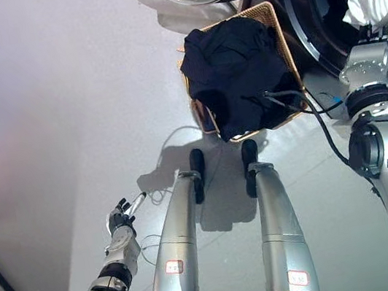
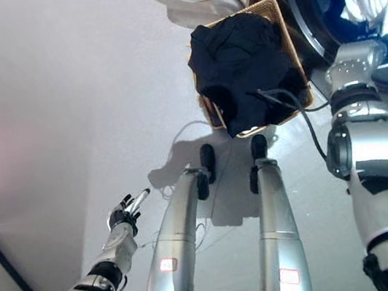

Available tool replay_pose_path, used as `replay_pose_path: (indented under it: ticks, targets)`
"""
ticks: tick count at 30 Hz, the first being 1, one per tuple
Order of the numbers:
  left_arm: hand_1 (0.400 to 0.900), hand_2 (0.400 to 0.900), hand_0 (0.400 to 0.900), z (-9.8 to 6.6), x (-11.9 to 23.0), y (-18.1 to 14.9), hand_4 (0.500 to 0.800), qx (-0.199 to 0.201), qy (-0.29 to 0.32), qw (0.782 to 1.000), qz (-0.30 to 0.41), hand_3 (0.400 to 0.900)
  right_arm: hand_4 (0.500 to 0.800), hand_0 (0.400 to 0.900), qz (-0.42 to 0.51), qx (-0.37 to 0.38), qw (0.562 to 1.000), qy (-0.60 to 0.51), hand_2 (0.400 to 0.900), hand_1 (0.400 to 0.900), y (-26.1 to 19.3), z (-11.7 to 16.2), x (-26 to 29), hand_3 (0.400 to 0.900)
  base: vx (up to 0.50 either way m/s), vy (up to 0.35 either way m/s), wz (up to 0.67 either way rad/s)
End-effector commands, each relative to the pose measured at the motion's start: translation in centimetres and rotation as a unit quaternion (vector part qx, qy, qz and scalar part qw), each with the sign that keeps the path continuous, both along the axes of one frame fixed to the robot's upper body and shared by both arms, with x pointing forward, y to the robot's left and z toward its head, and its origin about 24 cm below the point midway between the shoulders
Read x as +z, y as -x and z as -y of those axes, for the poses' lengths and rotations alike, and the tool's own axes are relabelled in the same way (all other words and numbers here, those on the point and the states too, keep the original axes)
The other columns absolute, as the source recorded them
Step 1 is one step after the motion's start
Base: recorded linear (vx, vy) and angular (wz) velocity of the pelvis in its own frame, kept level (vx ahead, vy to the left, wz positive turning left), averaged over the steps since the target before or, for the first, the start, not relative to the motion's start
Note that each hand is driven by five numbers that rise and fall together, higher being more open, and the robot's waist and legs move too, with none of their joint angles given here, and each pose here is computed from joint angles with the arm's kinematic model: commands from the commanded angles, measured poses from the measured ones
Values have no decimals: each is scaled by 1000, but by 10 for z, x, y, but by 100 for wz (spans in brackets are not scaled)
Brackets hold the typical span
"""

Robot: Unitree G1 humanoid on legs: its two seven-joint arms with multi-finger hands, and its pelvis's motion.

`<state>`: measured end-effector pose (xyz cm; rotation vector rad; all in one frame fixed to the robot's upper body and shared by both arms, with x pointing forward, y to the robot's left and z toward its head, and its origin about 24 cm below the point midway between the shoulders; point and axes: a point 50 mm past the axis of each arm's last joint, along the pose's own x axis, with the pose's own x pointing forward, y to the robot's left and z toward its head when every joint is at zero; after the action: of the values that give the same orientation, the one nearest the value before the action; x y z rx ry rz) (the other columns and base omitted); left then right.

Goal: Put the clothes in the basket into the washing machine.

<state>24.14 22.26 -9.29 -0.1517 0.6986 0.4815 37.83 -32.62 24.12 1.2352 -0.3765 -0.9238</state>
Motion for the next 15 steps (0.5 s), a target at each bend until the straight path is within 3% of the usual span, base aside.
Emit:
replay_pose_path:
  ticks: [1,2,15]
  targets:
    - [900,900,900,-2,-25,39,800,13,-7,998,-65,900,586,543,52,-77,990,107,543,543,27,33,54,543,108,-62,2]
    - [900,900,900,0,-26,39,800,11,-5,998,-64,900,800,900,55,-78,988,119,900,900,28,32,59,900,70,-39,0]
    - [900,900,900,9,-30,42,800,1,-1,997,-81,900,800,900,118,-61,978,164,900,900,25,14,73,900,32,-31,-1]
